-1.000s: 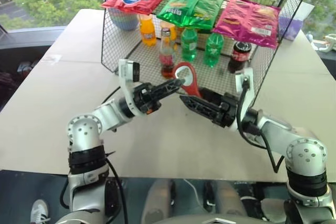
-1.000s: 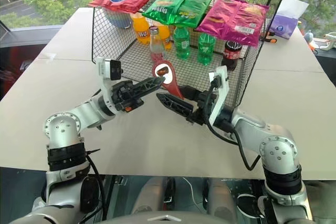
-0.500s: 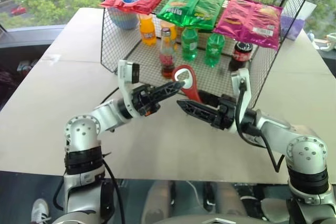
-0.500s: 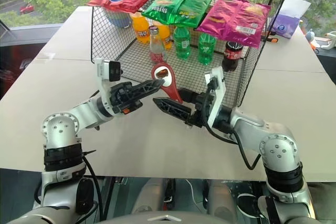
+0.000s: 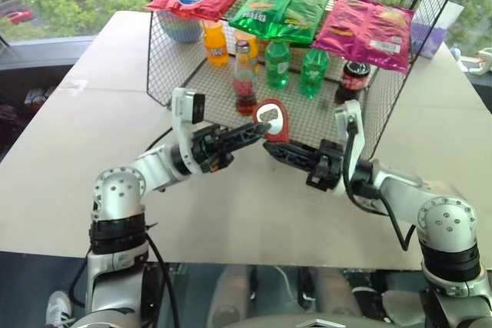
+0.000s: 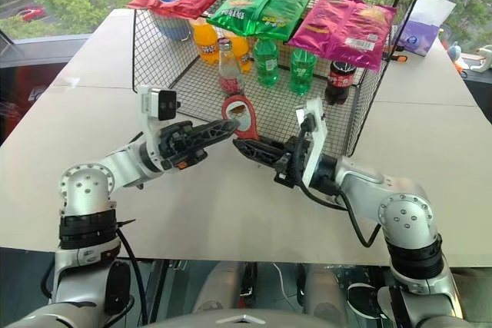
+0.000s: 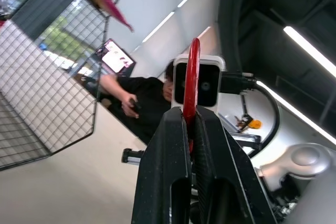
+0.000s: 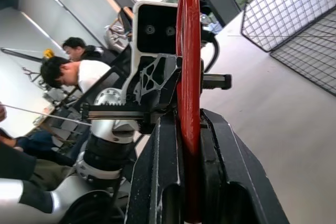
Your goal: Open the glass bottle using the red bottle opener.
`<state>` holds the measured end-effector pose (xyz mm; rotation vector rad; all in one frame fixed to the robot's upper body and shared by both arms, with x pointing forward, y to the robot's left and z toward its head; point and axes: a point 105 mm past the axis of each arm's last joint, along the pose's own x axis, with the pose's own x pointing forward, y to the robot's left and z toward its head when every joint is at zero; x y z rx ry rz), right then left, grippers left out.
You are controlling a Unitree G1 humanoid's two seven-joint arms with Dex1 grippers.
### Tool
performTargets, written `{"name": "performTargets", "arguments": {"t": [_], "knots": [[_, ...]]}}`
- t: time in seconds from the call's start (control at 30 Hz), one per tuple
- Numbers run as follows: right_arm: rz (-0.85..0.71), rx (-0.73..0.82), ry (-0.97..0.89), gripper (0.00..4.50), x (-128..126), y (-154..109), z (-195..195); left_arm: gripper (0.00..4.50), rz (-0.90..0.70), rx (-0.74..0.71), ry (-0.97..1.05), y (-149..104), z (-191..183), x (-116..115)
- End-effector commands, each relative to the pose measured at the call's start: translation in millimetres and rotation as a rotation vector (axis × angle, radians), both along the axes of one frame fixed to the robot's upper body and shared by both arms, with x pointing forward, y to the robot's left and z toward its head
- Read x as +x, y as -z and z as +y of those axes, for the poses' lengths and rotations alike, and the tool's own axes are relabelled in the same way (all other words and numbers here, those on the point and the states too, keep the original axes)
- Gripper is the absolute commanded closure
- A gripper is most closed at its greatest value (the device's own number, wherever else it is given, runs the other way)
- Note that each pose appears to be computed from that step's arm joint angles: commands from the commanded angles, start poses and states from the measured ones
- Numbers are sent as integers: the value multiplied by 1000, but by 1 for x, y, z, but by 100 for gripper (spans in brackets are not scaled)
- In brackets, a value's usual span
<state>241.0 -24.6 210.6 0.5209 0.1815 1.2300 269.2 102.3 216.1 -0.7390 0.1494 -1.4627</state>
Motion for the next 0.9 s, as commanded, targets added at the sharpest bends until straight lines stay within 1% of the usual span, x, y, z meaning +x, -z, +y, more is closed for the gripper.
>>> {"name": "performTargets", "arguments": {"t": [0.03,0.13,0.2,0.23,0.33,0.4,0.43,0.5,0.53,0.57,0.63,0.67,0.73,0.8,0.9], "knots": [[-35,-8,-32,445,-6,-5,4,450,-48,13,21,-6,-2,-3],[-41,-14,-27,445,-6,-5,2,450,-58,6,16,-8,2,-2],[-45,-18,-20,450,-5,-5,1,378,-65,1,2,-10,5,0],[-47,-19,-14,450,-4,-5,0,356,-67,0,-10,-11,6,2],[-67,-27,26,450,1,-5,-4,217,-85,20,-75,-12,16,10],[-83,-24,84,450,6,-7,-12,145,-99,48,-138,-10,28,16],[-89,-24,112,450,9,-7,-16,96,-107,61,-168,-9,33,19],[-110,-32,165,450,11,-8,-23,18,-163,117,-303,-7,43,33],[-117,-33,186,450,12,-8,-26,8,-185,137,-371,-7,46,41],[-122,-30,206,450,13,-9,-29,8,-218,157,-423,-7,48,47],[-136,-25,265,450,14,-11,-35,8,-339,305,-584,1,48,67],[-144,-24,291,450,15,-12,-37,8,-381,350,-629,3,47,74],[-151,-11,331,450,15,-15,-41,8,-431,445,-675,9,45,87],[-156,-4,350,450,14,-16,-42,8,-453,466,-712,9,45,97],[-162,2,378,450,13,-19,-44,8,-470,543,-782,13,49,116]]}}
